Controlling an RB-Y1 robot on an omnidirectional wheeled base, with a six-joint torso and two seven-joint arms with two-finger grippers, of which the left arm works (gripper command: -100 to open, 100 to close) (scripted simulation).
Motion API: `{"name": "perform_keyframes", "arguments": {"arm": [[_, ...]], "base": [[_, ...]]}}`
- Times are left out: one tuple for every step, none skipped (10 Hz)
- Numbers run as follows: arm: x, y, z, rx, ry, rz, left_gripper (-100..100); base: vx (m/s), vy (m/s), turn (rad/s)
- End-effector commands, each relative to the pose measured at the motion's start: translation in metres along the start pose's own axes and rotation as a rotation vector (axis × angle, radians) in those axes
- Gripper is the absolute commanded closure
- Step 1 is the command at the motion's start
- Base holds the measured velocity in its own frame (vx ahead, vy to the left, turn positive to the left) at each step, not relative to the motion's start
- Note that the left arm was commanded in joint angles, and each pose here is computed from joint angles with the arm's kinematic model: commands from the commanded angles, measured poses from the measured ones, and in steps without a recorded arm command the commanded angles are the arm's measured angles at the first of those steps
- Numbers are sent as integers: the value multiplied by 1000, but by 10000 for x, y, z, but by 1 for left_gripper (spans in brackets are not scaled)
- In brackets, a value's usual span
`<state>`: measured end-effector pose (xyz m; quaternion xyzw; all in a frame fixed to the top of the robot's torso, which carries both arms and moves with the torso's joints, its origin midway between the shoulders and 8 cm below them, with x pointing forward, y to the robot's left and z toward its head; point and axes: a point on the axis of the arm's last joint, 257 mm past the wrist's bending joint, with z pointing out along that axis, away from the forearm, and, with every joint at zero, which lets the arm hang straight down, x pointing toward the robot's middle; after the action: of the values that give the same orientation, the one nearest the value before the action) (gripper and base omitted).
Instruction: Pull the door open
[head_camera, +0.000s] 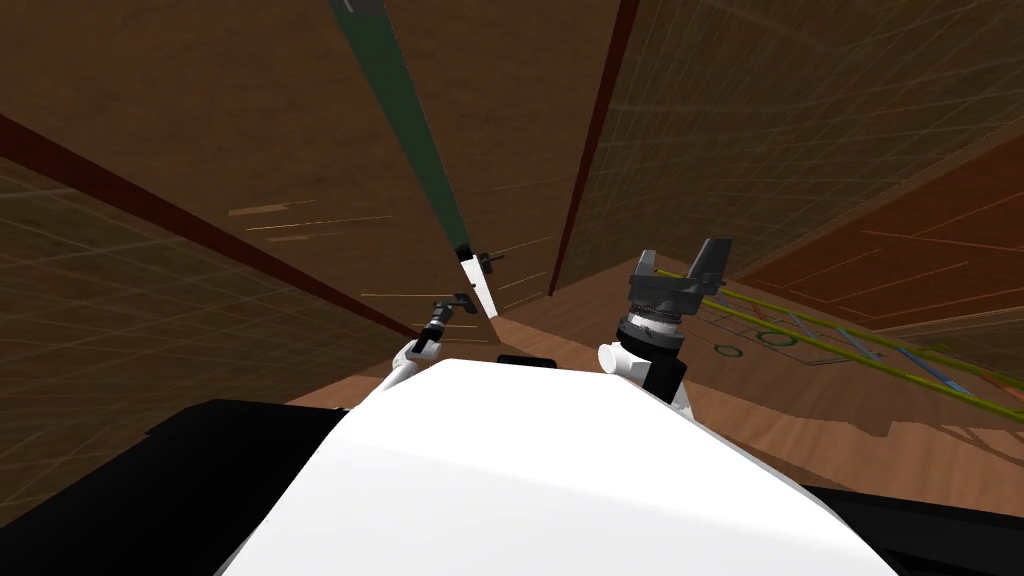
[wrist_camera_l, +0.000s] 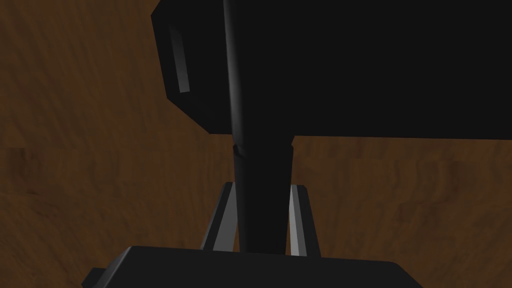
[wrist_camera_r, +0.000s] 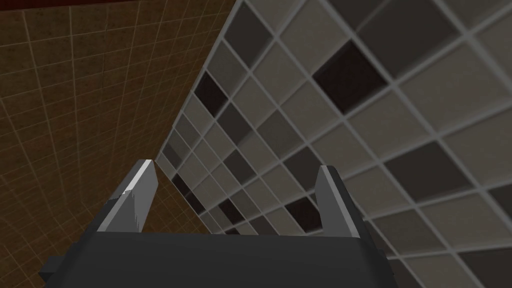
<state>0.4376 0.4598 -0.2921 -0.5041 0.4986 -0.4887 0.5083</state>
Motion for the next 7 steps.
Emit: {"name": "perform_keyframes", "arguments": {"arm": [[80,10,-76,4,32,-7,100],[88,8,-125,5,46,-7,100],[98,7,-174,6,59,-8,100],[107,6,-222,6,72,-10,100],[116,5,-264,6,84,-11,100],[126,4,-313,6,98,-13,100],[65,-5,-278,4,80,-5,100]], "base": [[-236,109,-152],[-208,72,-140],[-199,69,-127],[-204,101,-137],[-197,84,-124],[-206,74,-127],[-96,40,-22]]}}
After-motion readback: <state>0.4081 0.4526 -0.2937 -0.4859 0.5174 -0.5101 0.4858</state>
